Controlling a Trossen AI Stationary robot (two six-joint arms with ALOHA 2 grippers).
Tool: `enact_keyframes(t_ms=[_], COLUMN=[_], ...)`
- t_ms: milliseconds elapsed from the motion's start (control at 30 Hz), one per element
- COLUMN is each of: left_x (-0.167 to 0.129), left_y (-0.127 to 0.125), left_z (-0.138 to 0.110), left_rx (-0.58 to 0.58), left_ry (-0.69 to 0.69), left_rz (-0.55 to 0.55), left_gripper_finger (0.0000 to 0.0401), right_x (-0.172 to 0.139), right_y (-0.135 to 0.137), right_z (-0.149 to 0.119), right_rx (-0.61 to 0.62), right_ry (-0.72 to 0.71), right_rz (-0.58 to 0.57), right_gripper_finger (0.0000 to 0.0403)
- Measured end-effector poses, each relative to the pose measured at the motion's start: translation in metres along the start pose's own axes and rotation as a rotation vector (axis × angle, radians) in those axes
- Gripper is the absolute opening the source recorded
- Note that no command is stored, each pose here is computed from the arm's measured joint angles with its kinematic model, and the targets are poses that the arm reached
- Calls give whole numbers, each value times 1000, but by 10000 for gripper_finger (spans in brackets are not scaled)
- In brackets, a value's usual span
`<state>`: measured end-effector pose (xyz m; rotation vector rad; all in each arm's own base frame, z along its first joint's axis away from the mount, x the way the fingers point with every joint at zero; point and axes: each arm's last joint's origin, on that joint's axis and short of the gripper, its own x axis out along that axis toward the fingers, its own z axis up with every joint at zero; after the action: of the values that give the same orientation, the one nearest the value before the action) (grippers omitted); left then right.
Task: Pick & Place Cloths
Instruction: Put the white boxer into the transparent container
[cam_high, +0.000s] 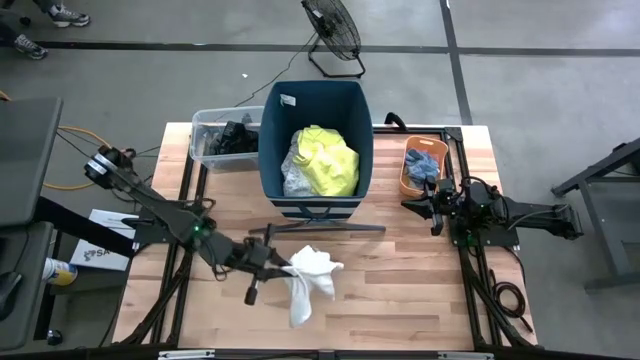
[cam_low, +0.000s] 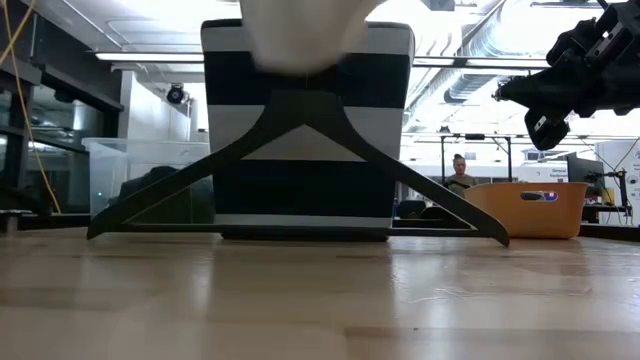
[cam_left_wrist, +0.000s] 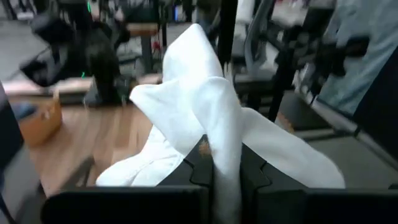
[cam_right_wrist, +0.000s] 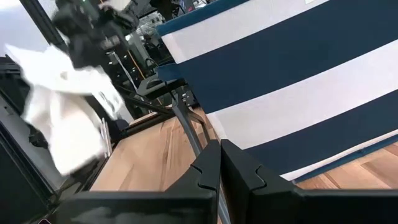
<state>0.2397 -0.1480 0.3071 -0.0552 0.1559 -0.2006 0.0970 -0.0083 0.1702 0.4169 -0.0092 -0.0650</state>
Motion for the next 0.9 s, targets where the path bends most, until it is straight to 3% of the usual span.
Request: enact_keyframes(t_ms=[267, 467, 633, 900], left_x=[-18, -25, -28, -31], left_y=[20, 47, 77, 109], left_z=[65, 104, 116, 128], left_rx=[55, 185, 231, 265], left_ry=[-107, -67, -31, -101], left_rz=[56, 196, 338, 467], left_gripper_finger=[17, 17, 17, 17], right_x=[0, 0, 0, 0], right_y=[0, 0, 0, 0], right_z=[0, 0, 0, 0], right_rx=[0, 0, 0, 0], right_ry=[0, 0, 0, 0], right_rz=[0, 0, 0, 0], right_gripper_finger=[4, 4, 4, 4])
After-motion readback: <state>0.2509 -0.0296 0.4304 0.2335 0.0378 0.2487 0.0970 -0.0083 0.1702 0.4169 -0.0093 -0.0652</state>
